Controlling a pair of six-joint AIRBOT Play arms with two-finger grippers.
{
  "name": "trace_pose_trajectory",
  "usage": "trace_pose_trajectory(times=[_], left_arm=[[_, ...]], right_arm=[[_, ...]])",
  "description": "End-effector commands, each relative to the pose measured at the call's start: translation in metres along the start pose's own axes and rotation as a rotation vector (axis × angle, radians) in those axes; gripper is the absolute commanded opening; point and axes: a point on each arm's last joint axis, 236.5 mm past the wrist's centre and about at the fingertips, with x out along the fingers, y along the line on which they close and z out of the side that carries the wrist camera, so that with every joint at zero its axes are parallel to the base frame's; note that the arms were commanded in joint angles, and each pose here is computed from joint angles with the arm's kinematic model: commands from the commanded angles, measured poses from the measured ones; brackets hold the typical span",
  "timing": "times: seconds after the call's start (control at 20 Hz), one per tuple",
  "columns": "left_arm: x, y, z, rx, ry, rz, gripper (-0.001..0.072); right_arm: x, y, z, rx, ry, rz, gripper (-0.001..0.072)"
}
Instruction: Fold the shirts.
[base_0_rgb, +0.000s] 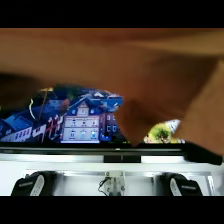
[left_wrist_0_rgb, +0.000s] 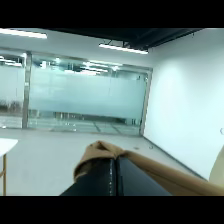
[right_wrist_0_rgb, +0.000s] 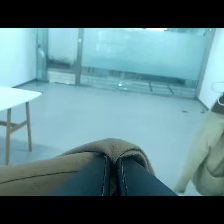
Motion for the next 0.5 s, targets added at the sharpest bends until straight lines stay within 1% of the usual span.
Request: trace_pose_trajectory(times=[0.0, 0.1, 0.2, 0.35, 0.45], left_arm=[[-0.005, 0.015, -0.035, -0.016, 0.144, 0.066, 0.0034], [0.012, 0.035, -0.082, -0.032, 0.296, 0.099, 0.0034], [0.032, 0.058, -0.143, -0.044, 0.474, 0.115, 0.0034], [0.055, 0.099, -0.272, -0.100, 0.806, 0.133, 0.0033], [0.061, 0.126, -0.364, -0.184, 1.003, 0.161, 0.0033]], right_arm=[[-0.014, 0.000, -0.023, -0.002, 0.110, -0.009, 0.0081], [0.002, 0.002, -0.067, 0.009, 0.286, 0.019, 0.0081], [0.024, 0.005, -0.128, 0.036, 0.513, 0.061, 0.0081], [0.057, 0.010, -0.261, 0.115, 0.938, 0.136, 0.0081], [0.078, 0.015, -0.353, 0.184, 1.138, 0.162, 0.0081]])
